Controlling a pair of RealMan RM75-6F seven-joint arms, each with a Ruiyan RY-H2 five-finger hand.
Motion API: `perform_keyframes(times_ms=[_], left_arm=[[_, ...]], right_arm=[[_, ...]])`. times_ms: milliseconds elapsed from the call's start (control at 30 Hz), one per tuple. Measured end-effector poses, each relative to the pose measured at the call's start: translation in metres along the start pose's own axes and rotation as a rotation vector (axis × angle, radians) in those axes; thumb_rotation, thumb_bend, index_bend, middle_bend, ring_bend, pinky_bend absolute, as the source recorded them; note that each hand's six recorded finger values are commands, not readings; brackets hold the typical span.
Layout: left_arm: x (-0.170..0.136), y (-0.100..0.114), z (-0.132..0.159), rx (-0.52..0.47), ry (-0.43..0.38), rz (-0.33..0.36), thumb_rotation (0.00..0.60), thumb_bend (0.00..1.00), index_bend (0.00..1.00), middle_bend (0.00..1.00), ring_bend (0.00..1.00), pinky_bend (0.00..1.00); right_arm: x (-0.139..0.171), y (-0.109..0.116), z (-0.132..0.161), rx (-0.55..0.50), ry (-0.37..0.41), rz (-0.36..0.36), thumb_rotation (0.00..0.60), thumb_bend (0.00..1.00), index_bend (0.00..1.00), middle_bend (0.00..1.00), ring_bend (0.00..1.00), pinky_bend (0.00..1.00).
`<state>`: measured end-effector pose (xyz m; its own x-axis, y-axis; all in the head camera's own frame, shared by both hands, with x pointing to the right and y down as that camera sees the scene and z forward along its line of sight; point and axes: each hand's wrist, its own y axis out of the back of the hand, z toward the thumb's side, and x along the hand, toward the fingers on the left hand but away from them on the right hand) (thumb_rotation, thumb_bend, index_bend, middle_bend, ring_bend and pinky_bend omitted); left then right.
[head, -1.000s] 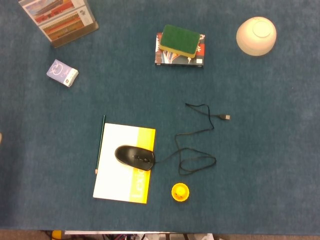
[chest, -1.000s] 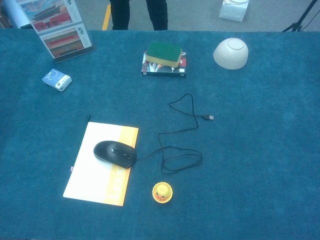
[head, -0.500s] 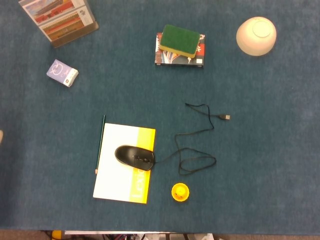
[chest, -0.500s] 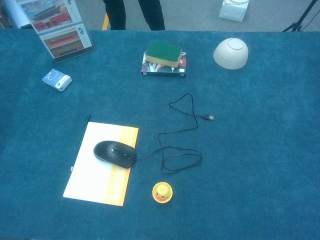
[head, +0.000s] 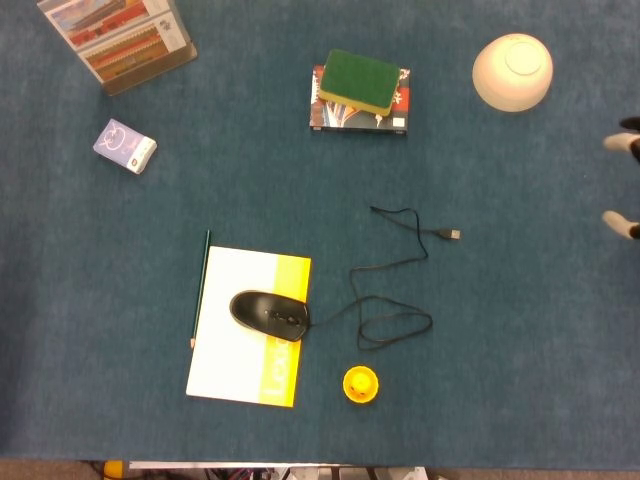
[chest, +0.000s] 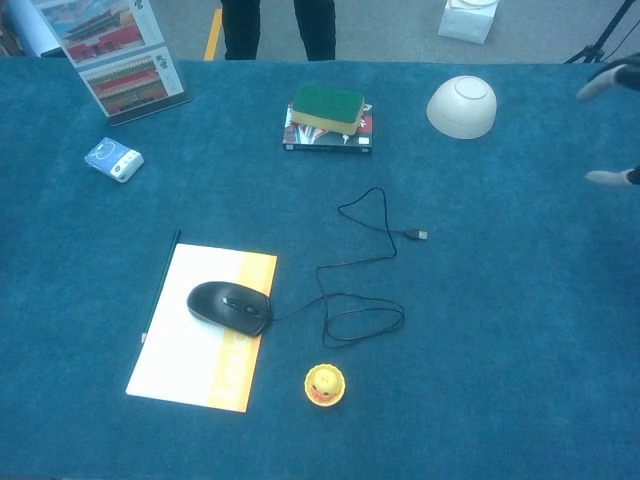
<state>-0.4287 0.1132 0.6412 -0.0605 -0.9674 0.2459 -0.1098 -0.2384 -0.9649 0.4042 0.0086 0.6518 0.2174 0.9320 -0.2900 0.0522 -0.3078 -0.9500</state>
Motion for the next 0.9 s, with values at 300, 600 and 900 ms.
perform_keyframes(times_ms=[300,600,900], left_arm=[[-0.002,-0.006,-0.009,-0.021,0.011,-0.012,0.600,0.24,0.39,0.43,0.35,0.50],[-0.001,-0.012,-0.013,-0.032,0.006,-0.030,0.600,0.24,0.39,0.43,0.35,0.50],[0.001,-0.018,-0.016,-0.044,0.002,-0.052,0.600,0.24,0.39,0.43,0.35,0.50]], right_arm=[[-0.026,-0.006,0.033,0.068,0.034,0.058,0.600,0.00,0.32,0.05,0.00,0.06],[-0.043,-0.022,0.061,0.061,-0.012,0.108,0.600,0.00,0.34,0.02,0.00,0.02],[-0.051,-0.035,0.092,0.005,-0.065,0.206,0.600,0.00,0.36,0.02,0.00,0.02]])
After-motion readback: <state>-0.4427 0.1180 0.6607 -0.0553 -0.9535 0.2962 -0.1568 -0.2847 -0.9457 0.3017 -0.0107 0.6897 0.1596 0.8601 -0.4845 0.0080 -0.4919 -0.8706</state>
